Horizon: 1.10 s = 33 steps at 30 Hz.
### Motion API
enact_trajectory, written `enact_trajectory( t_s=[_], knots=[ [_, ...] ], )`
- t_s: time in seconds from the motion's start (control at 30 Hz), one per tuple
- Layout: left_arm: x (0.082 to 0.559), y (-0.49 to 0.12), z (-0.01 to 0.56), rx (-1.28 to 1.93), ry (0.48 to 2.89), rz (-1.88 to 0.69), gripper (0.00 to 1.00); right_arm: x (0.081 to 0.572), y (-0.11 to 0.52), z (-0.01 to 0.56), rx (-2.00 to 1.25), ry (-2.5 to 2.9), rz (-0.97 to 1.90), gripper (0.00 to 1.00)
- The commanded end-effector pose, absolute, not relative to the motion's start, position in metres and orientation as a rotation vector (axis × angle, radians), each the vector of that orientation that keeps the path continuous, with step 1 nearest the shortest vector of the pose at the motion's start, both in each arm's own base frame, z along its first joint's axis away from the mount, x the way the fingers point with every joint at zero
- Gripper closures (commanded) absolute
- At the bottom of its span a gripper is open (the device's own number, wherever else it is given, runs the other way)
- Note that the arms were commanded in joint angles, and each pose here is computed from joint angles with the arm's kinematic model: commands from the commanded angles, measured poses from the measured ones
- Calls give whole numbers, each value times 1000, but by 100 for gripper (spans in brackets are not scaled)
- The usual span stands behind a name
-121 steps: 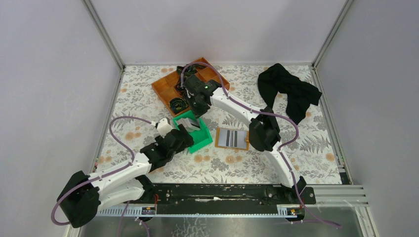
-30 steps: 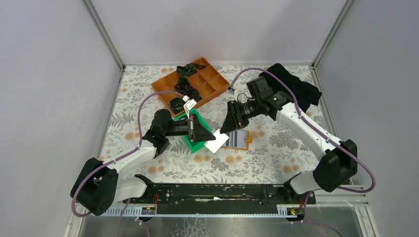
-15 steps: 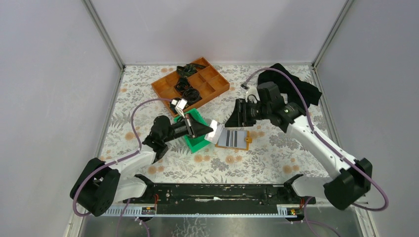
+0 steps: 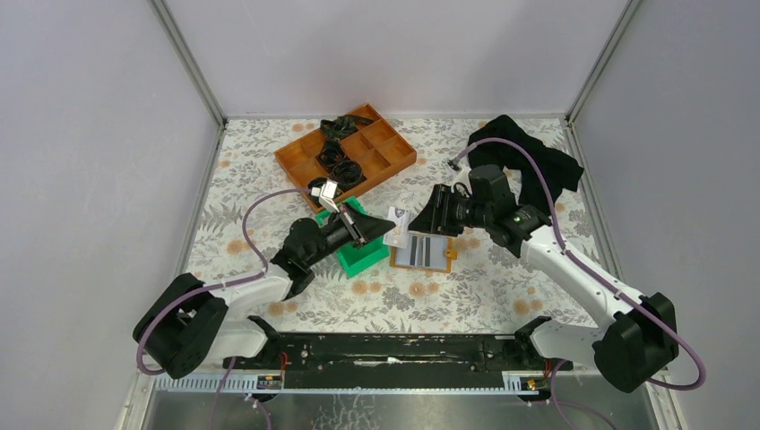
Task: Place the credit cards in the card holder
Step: Pick up the credit card from the storage box.
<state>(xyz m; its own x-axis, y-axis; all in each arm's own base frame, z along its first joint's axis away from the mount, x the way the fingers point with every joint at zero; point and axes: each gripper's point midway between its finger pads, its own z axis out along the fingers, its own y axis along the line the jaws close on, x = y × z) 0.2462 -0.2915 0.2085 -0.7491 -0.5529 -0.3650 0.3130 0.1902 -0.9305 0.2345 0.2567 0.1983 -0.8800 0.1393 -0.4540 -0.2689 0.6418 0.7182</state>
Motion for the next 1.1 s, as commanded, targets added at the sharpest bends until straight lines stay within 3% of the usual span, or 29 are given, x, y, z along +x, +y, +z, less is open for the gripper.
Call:
enact_trajectory(
  t_s=[0.0,0.27,0.47,0.6,0.7,0.77,0.8,0.83,0.9,0.93,1.07],
  knots=[
    [250,-293,237,-285,1653,-1710,100,251,265,216,-74,2273,1203,50],
    [249,-296,235,-334,1649,-1737,100,250,271,208,-53,2270,1258,52],
    [251,-299,228,-359,1669,-1727,100,246,277,209,-42,2254,1338,65],
    [252,-301,225,-384,1671,-1735,100,242,281,209,-27,2244,1405,67],
    [253,-303,223,-392,1673,-1740,100,241,281,208,-20,2238,1416,76],
    [254,-304,220,-397,1688,-1731,100,241,281,212,-22,2225,1415,89],
    [255,-305,216,-403,1710,-1717,98,241,280,214,-23,2216,1414,98],
    [256,-306,211,-408,1734,-1699,90,241,280,216,-26,2211,1411,100],
    [257,-305,198,-422,1789,-1653,65,242,279,219,-33,2202,1402,100],
    [258,-304,191,-431,1815,-1625,60,242,277,220,-36,2206,1390,100],
    [260,-297,165,-441,1902,-1499,52,242,268,216,-38,2235,1333,100]
  ],
)
